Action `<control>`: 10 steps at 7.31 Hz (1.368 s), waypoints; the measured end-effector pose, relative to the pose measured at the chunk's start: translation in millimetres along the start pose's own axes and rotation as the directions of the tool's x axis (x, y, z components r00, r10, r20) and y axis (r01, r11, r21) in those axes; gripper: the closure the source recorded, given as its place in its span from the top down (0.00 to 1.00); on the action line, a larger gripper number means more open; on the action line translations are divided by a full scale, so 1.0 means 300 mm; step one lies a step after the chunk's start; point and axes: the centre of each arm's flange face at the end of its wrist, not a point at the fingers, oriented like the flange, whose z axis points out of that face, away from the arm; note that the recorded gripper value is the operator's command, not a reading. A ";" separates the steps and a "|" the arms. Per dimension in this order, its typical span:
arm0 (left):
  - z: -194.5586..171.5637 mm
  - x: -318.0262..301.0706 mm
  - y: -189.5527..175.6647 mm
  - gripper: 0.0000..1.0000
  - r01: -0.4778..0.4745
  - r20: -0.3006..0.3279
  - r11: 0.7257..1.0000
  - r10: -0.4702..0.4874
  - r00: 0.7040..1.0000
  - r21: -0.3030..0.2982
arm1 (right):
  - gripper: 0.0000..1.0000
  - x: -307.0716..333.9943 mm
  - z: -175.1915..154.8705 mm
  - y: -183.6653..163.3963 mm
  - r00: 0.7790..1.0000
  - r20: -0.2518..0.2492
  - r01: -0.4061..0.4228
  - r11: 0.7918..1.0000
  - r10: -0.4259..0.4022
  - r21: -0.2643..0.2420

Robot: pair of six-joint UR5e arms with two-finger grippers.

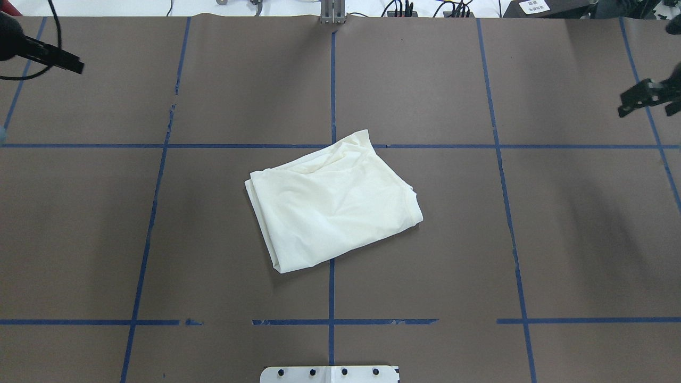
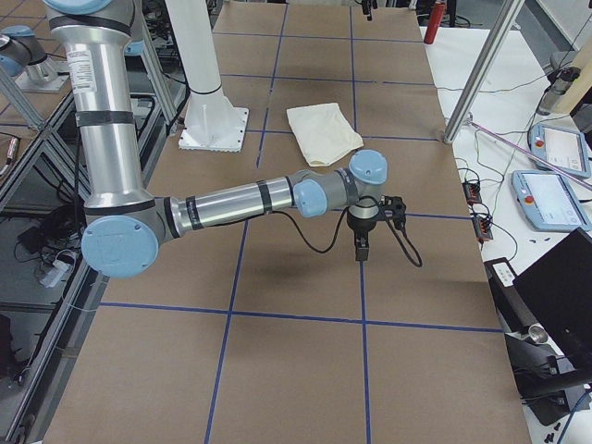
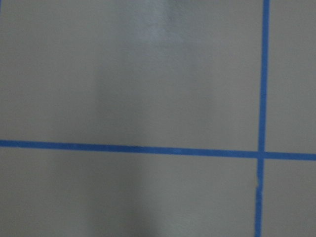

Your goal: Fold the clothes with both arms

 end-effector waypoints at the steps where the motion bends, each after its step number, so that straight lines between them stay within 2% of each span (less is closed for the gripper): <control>1: -0.037 -0.168 0.071 1.00 -0.077 0.038 0.996 0.079 0.996 -0.040 | 1.00 0.131 -0.006 0.078 1.000 0.011 0.028 1.000 -0.028 -0.013; 2: -0.069 -0.308 0.162 1.00 -0.146 0.042 0.987 0.150 0.988 -0.070 | 1.00 0.238 -0.010 0.154 0.999 0.022 0.042 0.999 -0.042 -0.021; 3: -0.074 -0.403 0.283 1.00 -0.170 0.016 0.981 0.173 0.985 -0.095 | 1.00 0.322 -0.007 0.231 0.999 0.033 0.035 0.999 -0.034 -0.028; 5: -0.012 -0.492 0.504 1.00 -0.131 -0.037 0.986 0.128 0.991 -0.105 | 1.00 0.395 0.007 0.313 0.999 0.038 0.012 0.999 -0.011 -0.035; 7: 0.142 -0.602 0.641 1.00 -0.073 -0.052 0.988 0.067 0.996 -0.137 | 1.00 0.393 -0.001 0.330 0.999 0.042 0.014 0.999 -0.012 -0.029; 8: 0.182 -0.633 0.660 1.00 -0.035 -0.055 0.984 0.026 0.998 -0.175 | 1.00 0.386 -0.009 0.338 0.999 0.047 0.016 1.000 -0.014 -0.025; 10: 0.134 -0.605 0.571 1.00 0.051 -0.052 0.958 -0.068 0.996 -0.282 | 1.00 0.383 -0.011 0.348 0.998 0.055 0.014 1.000 -0.012 -0.025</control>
